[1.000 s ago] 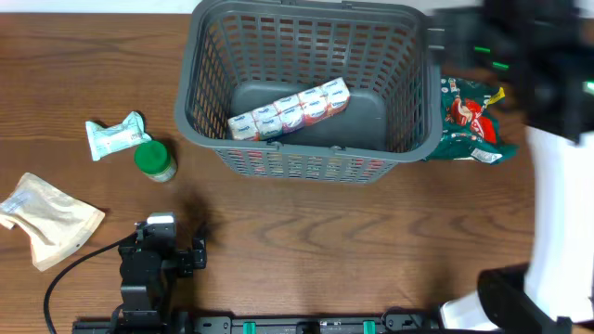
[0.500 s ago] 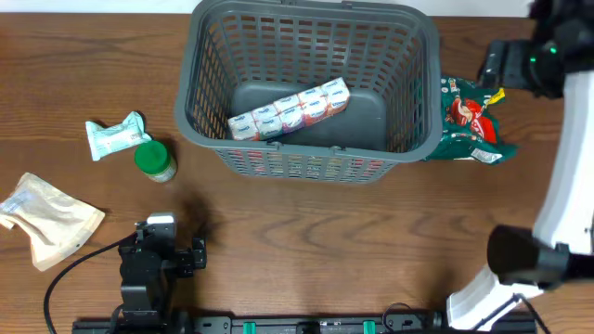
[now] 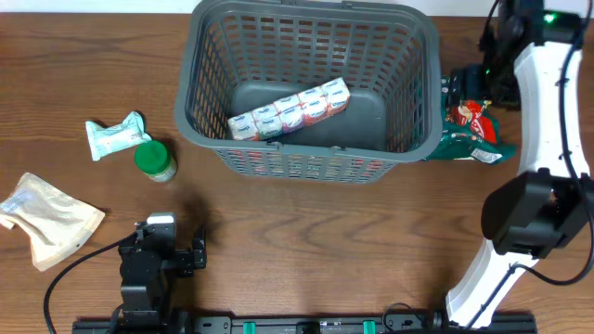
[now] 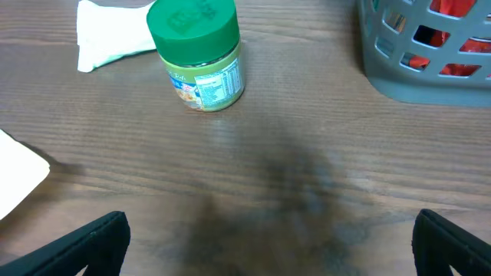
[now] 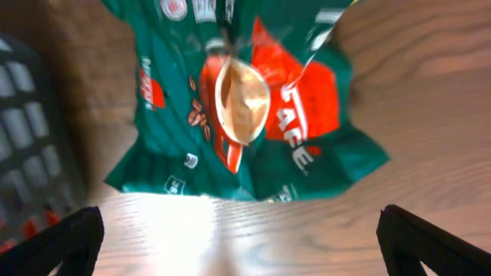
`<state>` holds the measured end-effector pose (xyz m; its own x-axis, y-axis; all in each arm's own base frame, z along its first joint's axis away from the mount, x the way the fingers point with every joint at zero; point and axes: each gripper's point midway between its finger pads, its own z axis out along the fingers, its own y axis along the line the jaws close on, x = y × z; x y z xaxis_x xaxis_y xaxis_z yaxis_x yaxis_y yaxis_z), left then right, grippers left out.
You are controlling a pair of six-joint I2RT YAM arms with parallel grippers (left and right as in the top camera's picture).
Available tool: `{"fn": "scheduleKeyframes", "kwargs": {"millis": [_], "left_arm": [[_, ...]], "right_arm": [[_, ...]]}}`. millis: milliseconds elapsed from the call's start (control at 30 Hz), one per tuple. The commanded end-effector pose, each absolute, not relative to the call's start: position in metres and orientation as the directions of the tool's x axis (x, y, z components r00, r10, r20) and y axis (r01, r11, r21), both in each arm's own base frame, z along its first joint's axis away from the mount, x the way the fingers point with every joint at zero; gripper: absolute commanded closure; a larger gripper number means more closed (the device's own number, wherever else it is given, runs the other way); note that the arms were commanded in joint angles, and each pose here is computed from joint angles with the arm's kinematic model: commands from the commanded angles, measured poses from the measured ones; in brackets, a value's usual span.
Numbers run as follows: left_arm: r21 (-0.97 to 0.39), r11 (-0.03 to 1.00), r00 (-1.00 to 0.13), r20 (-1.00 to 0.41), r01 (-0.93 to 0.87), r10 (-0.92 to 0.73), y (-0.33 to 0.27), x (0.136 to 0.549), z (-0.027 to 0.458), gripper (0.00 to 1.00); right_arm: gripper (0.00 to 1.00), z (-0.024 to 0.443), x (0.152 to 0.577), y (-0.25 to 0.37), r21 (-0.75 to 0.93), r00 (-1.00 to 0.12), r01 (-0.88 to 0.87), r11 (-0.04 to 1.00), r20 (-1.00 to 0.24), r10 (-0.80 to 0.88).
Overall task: Pack container
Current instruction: 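Withdraw the right gripper and reach toward the green Nescafe bag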
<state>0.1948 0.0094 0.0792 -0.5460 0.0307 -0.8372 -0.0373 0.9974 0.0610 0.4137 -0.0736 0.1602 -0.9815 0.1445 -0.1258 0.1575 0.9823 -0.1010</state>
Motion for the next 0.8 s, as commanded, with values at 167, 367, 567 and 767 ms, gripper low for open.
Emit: {"fn": "scheduleKeyframes", "kwargs": {"millis": [167,367,567,767], "left_arm": [[0.079,0.995,-0.549,-0.835,-0.059,0.034,0.014,0.194,0.077,0.01],[0.079,0.995,-0.549,-0.835,-0.059,0.034,0.014,0.194,0.077,0.01],[0.079,0.995,-0.549,-0.835,-0.059,0.034,0.014,0.194,0.077,0.01],[0.078,0.995,-0.549,-0.835,-0.059,0.033,0.014,0.194,0.077,0.01]], "right_arm": [[0.01,0.093,0.401,-0.073,-0.071,-0.992,0.121,0.99,-0.042,0.118],[0.01,0.069,0.396,-0.079,-0.074,-0.996,0.089,0.993,-0.029,0.087],[0.01,0.071,0.401,-0.087,-0.074,-0.993,0.105,0.992,-0.057,0.101],[0.01,0.08,0.406,-0.085,-0.069,-0.992,0.102,0.992,-0.075,0.096]]}}
